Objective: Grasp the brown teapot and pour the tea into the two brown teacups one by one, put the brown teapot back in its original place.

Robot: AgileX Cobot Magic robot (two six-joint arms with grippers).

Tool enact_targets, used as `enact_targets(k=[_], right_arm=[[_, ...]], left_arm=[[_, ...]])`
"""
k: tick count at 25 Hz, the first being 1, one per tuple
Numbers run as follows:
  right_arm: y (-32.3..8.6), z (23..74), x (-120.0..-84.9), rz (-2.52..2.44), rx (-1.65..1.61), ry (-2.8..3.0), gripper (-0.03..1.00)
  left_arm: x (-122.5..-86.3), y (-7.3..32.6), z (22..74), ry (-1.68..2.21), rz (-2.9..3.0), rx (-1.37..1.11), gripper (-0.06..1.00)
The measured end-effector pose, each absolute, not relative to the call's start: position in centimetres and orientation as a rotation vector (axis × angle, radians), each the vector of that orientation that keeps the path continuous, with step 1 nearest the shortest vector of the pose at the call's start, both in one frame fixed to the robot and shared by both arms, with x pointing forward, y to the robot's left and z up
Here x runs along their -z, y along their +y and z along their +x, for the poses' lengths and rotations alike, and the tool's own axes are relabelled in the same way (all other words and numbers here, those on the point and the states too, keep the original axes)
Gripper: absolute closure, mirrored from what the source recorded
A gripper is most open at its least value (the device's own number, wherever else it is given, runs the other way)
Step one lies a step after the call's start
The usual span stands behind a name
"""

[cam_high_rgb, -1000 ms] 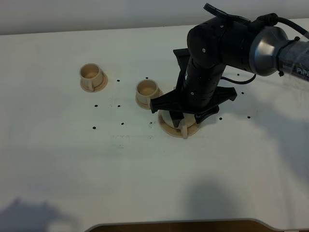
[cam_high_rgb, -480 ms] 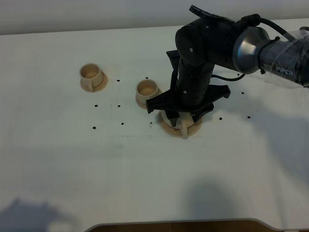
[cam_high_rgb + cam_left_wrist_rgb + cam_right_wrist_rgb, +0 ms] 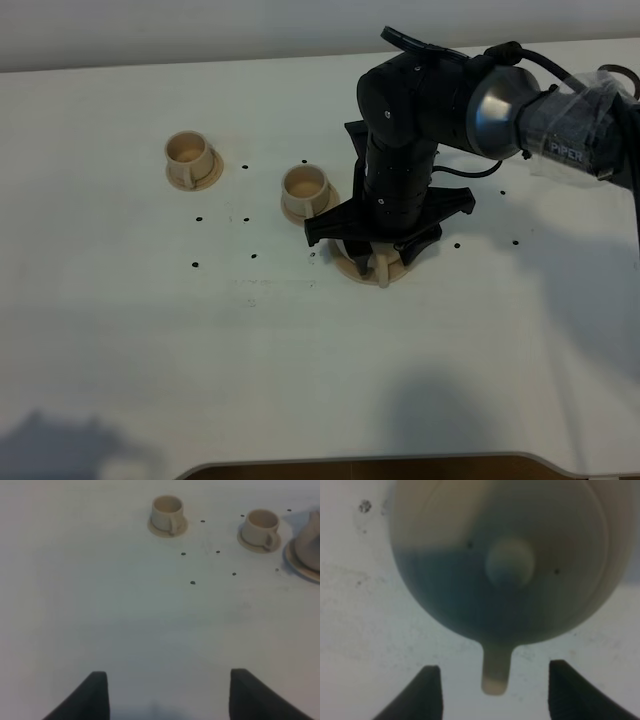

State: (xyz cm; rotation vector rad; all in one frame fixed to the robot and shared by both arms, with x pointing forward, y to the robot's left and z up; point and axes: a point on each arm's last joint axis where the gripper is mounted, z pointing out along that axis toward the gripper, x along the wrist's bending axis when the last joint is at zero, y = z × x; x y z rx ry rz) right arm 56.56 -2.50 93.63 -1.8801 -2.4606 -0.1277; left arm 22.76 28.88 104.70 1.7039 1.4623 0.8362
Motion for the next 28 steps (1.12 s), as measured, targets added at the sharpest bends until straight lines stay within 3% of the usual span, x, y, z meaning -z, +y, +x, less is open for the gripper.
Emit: enact_targets(k=[28], right_arm=[[-2.3,56.9,-92.7,-1.88,0.124,-2.469,0.51]], left_arm=[[-104.7,28.9,22.8,1.463,1.703,-0.836,0.4]])
